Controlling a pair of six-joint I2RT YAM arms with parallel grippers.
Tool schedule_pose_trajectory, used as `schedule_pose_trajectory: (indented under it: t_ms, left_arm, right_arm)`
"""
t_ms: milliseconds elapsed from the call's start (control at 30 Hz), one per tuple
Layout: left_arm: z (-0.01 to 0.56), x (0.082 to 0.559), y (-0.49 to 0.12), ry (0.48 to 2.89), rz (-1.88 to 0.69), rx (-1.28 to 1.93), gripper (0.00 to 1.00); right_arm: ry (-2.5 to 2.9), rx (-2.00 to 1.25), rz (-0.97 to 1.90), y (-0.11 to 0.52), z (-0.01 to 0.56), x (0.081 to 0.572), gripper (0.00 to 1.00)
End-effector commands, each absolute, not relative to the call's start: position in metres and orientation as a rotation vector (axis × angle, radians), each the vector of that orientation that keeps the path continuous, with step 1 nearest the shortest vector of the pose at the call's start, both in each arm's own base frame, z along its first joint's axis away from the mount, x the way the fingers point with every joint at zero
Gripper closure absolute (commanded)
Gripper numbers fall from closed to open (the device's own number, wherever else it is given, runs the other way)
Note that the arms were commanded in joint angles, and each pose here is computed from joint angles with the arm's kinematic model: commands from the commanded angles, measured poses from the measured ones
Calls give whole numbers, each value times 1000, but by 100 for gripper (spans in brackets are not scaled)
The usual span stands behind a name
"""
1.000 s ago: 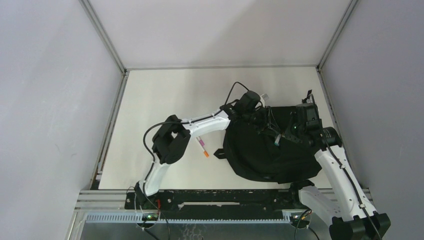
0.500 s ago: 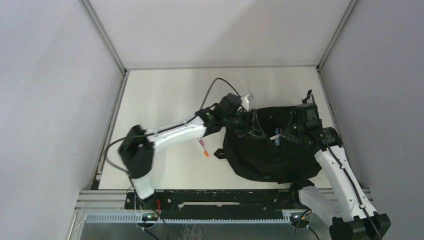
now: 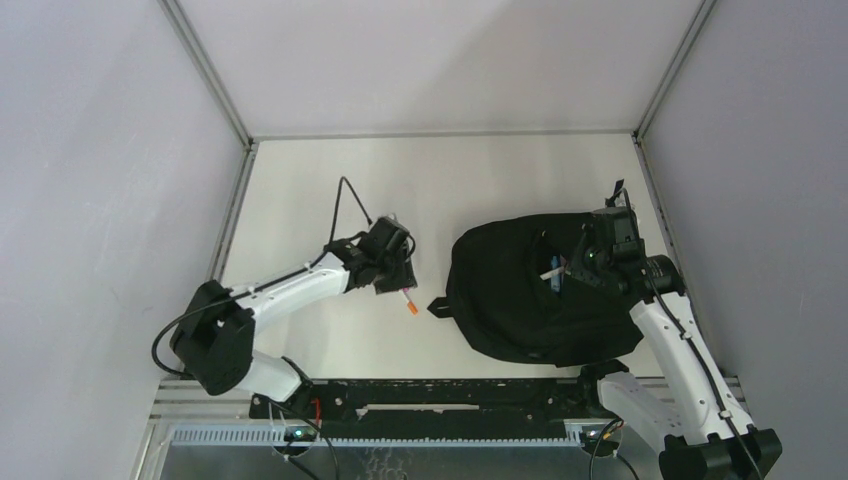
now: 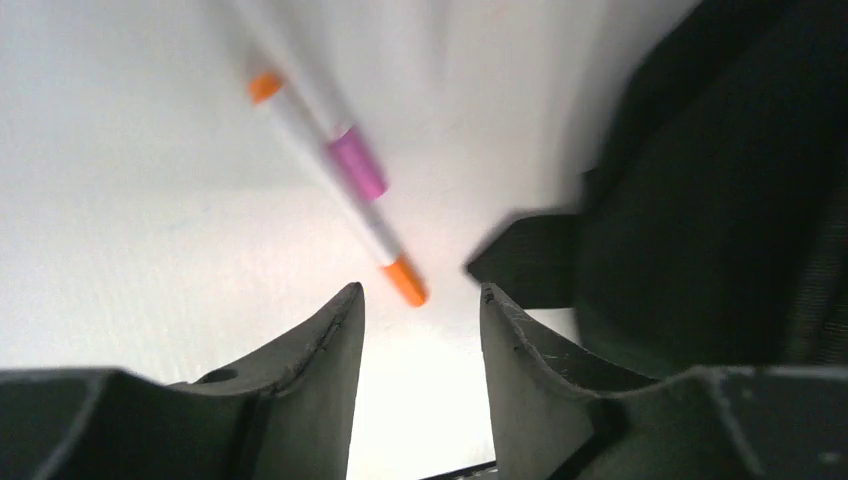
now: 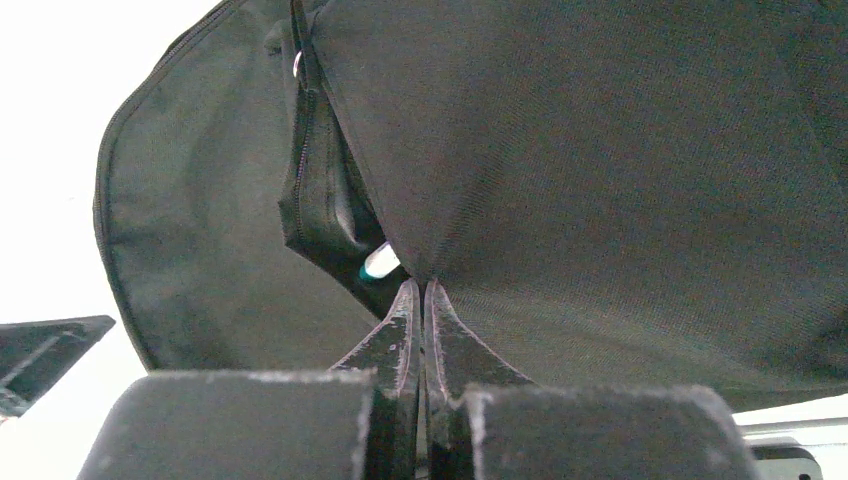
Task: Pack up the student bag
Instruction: Pick up the stationery from the center of the board.
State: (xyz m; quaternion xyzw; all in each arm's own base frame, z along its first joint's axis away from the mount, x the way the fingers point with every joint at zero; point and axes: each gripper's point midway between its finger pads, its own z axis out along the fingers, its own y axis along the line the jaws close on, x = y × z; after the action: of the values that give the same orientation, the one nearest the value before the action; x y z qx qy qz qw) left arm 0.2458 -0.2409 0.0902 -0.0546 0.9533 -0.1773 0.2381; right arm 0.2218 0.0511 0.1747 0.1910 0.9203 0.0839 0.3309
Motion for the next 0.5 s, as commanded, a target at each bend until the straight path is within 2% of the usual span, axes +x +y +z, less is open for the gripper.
schedule_pose_trajectory:
  t_ms: [0, 67, 133, 467]
  left_arm:
    - [67, 232, -223, 2661, -362, -256, 46]
    - [61, 231, -222, 2663, -352, -270, 37]
    - [57, 230, -220, 2656, -329, -276, 35]
    - [19, 230, -216, 2716, -144, -332, 40]
  right_arm:
    - [2342, 471, 240, 52, 187, 231, 100]
    - [2343, 472, 241, 52, 187, 232, 100]
    - [2348, 467, 240, 53, 186, 234, 100]
    - [2359, 472, 242, 55, 179, 235, 100]
